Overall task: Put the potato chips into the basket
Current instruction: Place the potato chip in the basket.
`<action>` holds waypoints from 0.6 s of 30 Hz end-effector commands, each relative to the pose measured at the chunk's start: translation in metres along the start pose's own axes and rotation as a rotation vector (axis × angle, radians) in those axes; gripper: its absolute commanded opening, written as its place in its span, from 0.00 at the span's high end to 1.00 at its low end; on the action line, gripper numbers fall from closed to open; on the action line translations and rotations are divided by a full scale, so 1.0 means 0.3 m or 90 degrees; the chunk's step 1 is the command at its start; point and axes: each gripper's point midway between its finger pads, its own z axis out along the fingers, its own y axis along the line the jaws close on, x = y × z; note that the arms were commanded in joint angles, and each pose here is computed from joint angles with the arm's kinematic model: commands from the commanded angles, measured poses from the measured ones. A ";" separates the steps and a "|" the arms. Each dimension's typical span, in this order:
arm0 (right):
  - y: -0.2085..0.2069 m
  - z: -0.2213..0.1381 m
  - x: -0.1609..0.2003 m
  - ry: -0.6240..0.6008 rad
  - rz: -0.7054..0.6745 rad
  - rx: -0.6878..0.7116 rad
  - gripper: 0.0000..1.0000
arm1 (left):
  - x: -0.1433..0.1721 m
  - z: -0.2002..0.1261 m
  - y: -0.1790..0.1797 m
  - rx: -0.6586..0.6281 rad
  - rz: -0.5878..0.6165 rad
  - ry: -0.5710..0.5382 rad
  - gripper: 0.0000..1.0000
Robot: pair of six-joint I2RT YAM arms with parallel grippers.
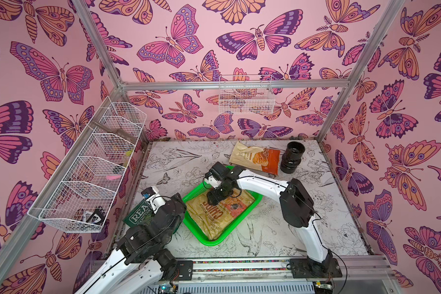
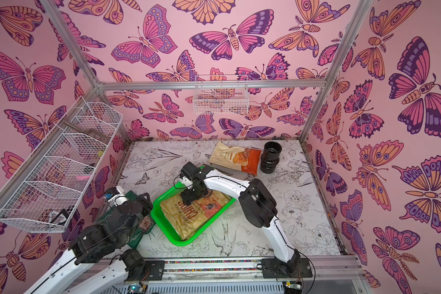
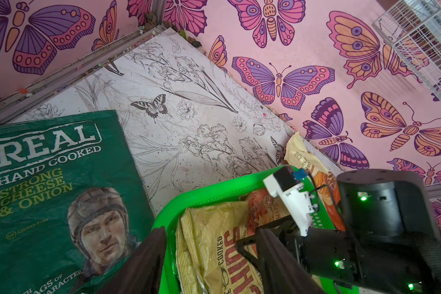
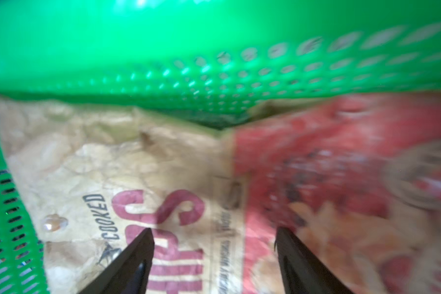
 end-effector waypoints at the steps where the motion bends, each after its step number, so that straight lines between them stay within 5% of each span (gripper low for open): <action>1: -0.098 -0.250 -0.156 -0.144 0.106 0.009 0.21 | 0.040 0.011 0.015 -0.013 0.051 0.032 0.37; 8: -0.554 -0.525 -0.208 -0.330 0.345 0.139 0.25 | 0.072 0.018 -0.086 0.020 0.194 0.102 0.36; 18: -0.871 -0.613 -0.126 -0.324 0.408 0.401 0.21 | 0.134 0.068 -0.244 0.080 0.343 0.169 0.34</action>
